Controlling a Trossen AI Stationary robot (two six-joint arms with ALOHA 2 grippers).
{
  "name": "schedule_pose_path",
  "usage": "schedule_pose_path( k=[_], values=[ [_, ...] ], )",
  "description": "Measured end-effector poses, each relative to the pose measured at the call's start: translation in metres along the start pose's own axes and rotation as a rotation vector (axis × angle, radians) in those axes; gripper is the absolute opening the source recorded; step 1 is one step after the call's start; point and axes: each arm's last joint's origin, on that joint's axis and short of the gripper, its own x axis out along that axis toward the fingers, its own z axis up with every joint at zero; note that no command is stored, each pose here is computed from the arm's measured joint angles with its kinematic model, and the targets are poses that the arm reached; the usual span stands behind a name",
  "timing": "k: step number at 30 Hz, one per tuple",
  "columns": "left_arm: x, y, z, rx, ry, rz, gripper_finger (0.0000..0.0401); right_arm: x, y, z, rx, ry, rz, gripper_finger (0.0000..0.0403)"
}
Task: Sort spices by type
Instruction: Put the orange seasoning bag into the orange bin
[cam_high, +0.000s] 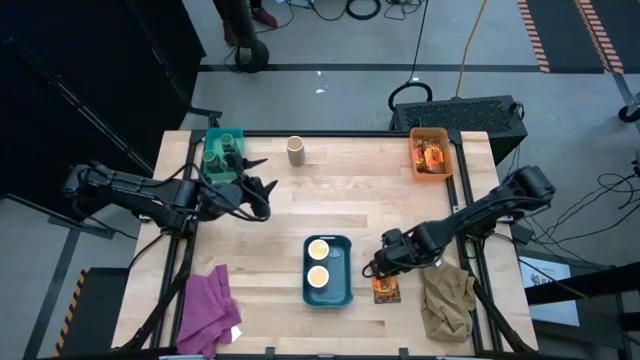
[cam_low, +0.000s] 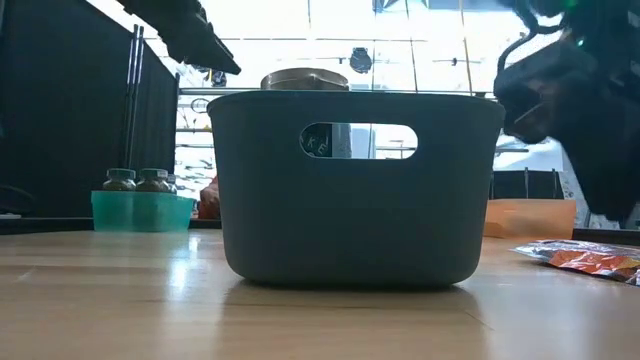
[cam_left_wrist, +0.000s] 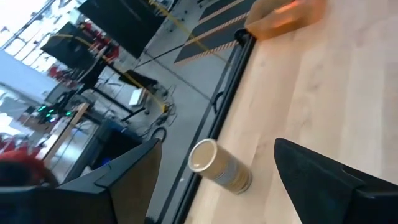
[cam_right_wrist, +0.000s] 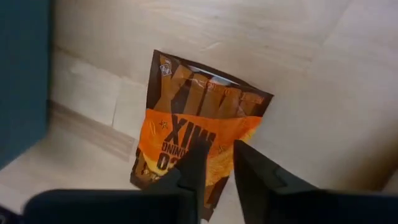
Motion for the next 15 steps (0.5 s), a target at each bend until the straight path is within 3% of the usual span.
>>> schedule_pose_path(
  k=[10,15],
  values=[
    [0.0,0.001,-0.005,0.001,0.057,0.079,0.0317,0.032,0.005,0.003,-0.013,-0.004,-0.067,0.018],
    [0.0,0.002,-0.004,-0.012,0.055,0.081,0.0317,0.04,0.008,0.005,-0.043,0.002,-0.069,0.0187]
  ],
)
